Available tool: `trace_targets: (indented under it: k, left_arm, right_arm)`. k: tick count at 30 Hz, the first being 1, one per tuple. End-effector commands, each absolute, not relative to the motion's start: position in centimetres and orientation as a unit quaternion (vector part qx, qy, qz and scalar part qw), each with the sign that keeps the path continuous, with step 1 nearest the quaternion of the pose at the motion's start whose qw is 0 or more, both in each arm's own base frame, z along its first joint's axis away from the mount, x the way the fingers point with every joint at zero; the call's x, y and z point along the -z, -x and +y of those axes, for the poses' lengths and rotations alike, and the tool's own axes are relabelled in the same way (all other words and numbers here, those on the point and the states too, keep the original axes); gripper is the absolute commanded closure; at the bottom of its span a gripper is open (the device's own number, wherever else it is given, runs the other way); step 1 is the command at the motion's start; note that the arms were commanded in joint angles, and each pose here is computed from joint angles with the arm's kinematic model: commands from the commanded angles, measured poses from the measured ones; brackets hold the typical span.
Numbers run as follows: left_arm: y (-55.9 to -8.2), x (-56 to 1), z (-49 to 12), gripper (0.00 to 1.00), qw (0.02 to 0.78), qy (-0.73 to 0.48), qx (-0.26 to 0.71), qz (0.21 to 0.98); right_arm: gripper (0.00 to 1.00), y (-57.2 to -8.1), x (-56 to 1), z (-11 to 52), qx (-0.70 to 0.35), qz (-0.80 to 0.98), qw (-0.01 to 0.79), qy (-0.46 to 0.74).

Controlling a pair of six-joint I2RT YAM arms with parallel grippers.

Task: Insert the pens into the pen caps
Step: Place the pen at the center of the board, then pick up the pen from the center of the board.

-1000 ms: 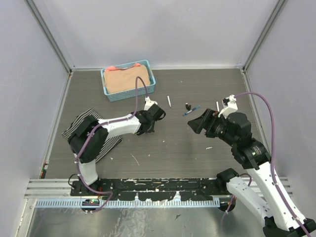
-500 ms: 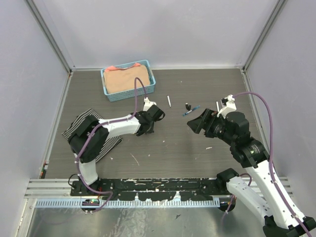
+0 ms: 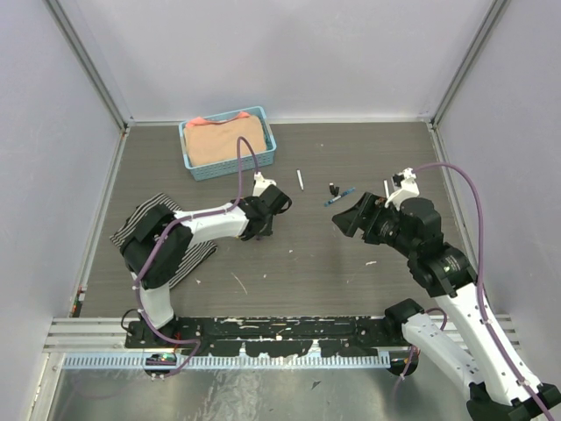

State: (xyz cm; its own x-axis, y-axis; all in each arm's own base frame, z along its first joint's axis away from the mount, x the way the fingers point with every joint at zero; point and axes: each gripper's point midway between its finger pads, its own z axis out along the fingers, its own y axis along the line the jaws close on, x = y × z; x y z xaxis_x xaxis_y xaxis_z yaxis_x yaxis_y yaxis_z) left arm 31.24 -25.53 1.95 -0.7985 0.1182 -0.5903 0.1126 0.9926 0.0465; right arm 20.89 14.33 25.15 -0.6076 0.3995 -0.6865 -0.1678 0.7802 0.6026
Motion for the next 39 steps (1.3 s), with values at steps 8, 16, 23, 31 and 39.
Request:
trace_targets:
  k: [8, 16, 23, 31, 39]
  left_arm:
    - [-32.3, -9.2, -27.3, 0.57, 0.349, -0.095, 0.045, 0.931]
    - [-31.4, -16.6, -27.3, 0.56, 0.392, -0.118, 0.098, 0.907]
    - [-27.8, -19.6, -26.5, 0.53, 0.380, -0.188, 0.145, 0.894]
    - [-24.1, -23.2, -21.9, 0.51, 0.411, -0.215, 0.140, 0.875]
    - [-22.5, -23.6, -18.6, 0.48, 0.422, -0.229, 0.106, 0.871]
  right_arm:
    - [0.16, -22.2, -25.6, 12.6, -0.271, 0.838, 0.466, -0.079]
    - [0.17, -23.9, -23.0, 10.5, -0.180, 0.872, 0.444, -0.103]
    - [0.27, -28.2, -19.5, 10.8, -0.127, 0.888, 0.424, -0.126]
    - [0.42, -35.4, -16.0, 10.4, -0.044, 0.888, 0.423, -0.176]
    - [0.47, -41.2, -13.4, 7.9, 0.000, 0.876, 0.415, -0.244]
